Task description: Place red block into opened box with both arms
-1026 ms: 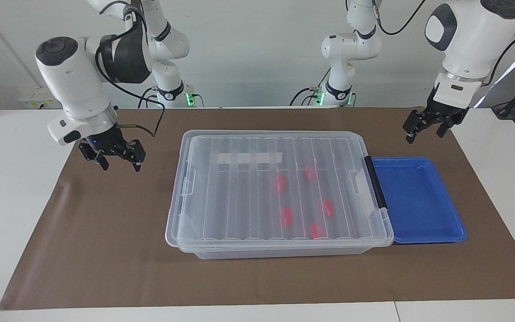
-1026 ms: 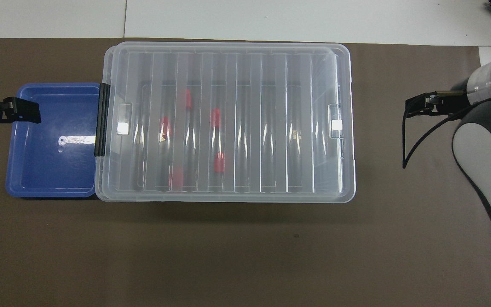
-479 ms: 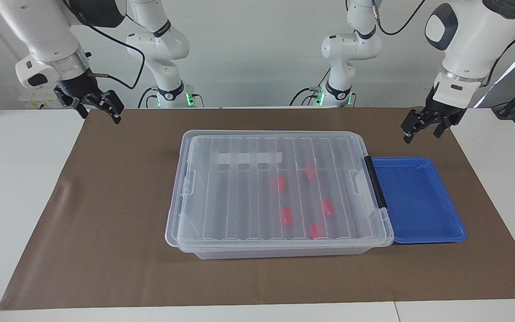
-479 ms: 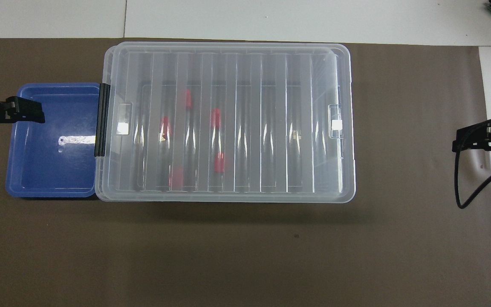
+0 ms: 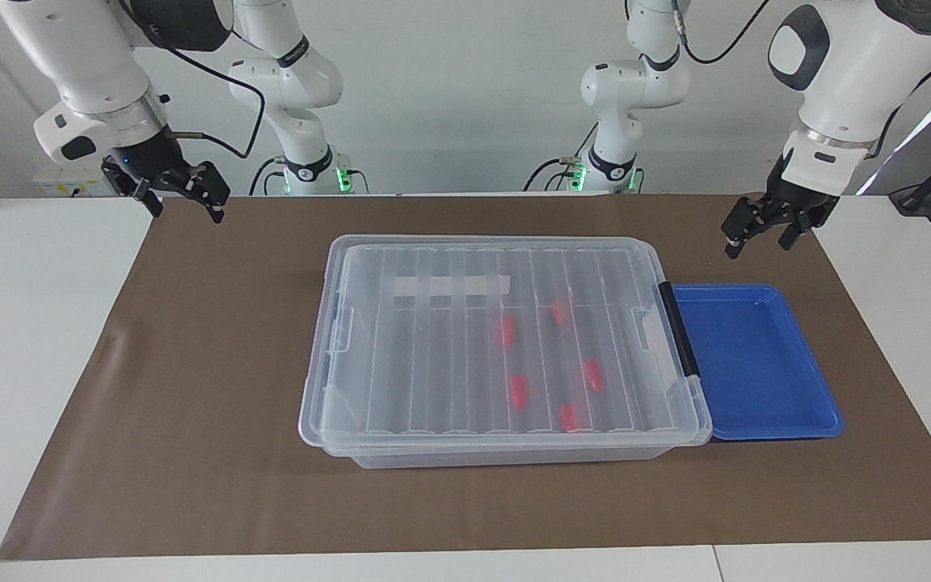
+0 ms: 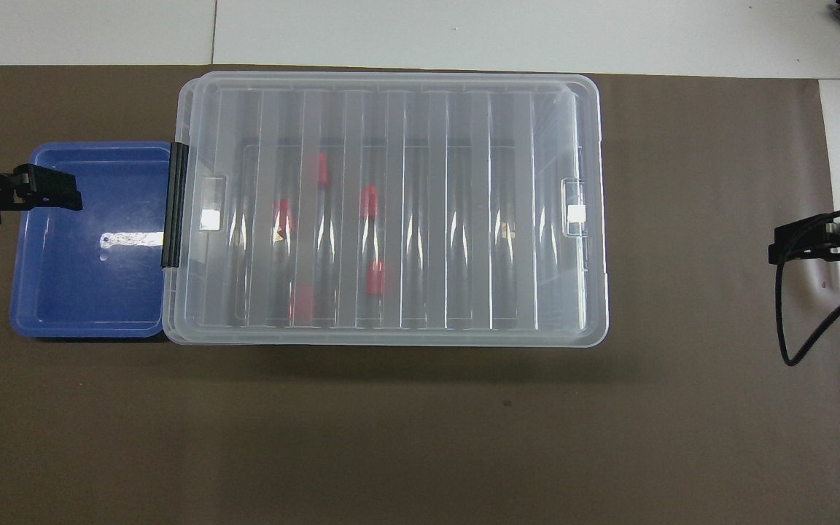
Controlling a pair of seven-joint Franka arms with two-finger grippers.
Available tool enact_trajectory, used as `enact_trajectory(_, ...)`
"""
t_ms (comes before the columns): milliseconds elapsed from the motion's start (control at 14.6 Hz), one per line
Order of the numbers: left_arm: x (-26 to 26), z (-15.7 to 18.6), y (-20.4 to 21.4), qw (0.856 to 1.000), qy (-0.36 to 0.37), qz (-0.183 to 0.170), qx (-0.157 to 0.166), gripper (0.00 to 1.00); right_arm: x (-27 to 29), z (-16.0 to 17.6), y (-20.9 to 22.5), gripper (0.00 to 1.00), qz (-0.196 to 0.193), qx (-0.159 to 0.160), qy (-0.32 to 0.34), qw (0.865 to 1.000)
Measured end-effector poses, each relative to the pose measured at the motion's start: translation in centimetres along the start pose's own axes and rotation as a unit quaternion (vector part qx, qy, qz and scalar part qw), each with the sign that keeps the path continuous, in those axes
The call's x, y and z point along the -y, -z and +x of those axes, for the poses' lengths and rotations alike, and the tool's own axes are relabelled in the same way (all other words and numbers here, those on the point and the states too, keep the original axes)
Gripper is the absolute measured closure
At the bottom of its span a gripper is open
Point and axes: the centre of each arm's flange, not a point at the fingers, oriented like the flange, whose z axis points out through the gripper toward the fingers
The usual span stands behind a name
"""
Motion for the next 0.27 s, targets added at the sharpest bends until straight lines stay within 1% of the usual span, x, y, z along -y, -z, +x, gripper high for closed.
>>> enact_trajectory(274, -0.01, 0.0, 0.0, 1.0, 0.0, 0.0, 0.0, 0.0, 0.15, -0.02, 0.0, 0.0, 0.0, 0.0, 0.001, 1.0)
